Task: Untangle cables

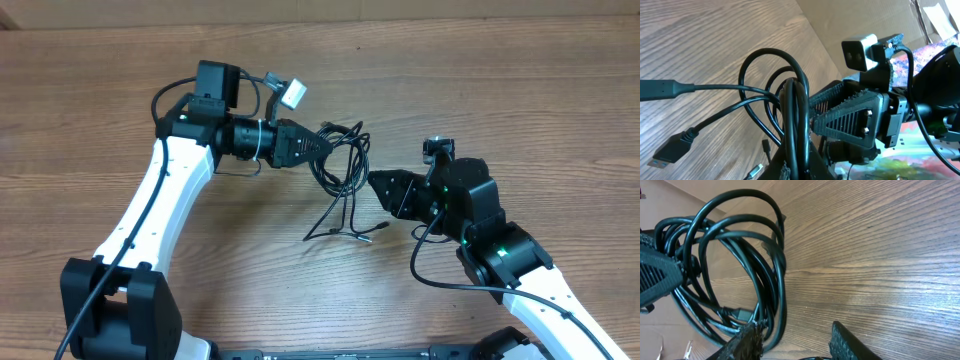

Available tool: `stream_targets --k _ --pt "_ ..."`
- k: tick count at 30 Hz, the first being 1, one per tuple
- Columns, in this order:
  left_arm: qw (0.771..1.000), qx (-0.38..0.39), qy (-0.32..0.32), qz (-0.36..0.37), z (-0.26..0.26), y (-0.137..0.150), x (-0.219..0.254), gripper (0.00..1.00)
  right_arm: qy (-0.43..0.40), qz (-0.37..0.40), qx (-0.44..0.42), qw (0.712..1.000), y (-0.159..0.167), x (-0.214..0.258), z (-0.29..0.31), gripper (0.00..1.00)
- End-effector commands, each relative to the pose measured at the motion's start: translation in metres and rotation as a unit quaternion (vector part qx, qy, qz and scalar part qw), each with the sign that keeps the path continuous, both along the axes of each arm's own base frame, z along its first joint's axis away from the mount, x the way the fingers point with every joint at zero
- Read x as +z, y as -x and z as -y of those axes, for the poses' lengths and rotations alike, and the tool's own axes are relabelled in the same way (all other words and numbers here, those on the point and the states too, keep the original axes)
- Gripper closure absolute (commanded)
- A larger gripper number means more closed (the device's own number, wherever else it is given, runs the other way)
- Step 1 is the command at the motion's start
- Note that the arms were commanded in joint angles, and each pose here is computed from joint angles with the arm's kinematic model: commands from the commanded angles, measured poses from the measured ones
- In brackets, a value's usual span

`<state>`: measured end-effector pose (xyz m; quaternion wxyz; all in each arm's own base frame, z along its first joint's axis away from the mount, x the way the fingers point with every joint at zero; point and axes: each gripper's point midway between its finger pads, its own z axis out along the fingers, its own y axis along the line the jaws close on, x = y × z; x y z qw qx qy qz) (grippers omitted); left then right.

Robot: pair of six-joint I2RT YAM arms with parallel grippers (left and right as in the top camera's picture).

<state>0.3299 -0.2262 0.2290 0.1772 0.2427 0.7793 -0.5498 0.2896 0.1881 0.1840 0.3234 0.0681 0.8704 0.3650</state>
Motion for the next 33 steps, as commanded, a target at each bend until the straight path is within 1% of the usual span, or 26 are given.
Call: stream_targets --k 1,5,12,23,29,33 --pt "0.999 -0.036 0.026 0.020 0.015 0.012 0.016 0.96 -0.002 0.018 0.006 1.000 -0.003 0.011 -0.002 0.58" --pt "0.998 -0.049 0.027 0.021 0.023 0.019 0.016 0.96 0.001 0.013 0.004 1.000 -0.002 0.008 -0.001 0.59" --pt "0.999 -0.041 0.027 0.018 0.019 0.015 0.017 0.96 0.028 -0.014 -0.016 0.999 0.001 -0.007 0.010 0.60" --pt "0.997 -0.048 0.047 0.036 0.020 0.012 0.025 0.96 0.021 -0.020 -0.002 1.000 0.006 -0.007 0.006 0.60" --pt "0.998 -0.038 0.032 0.037 0.019 0.009 0.020 0.96 0.020 -0.018 -0.002 1.000 0.005 -0.006 0.006 0.59" --pt "0.999 -0.029 0.026 0.026 0.018 0.007 0.018 0.96 0.020 -0.019 -0.002 1.000 0.005 -0.007 0.005 0.59"
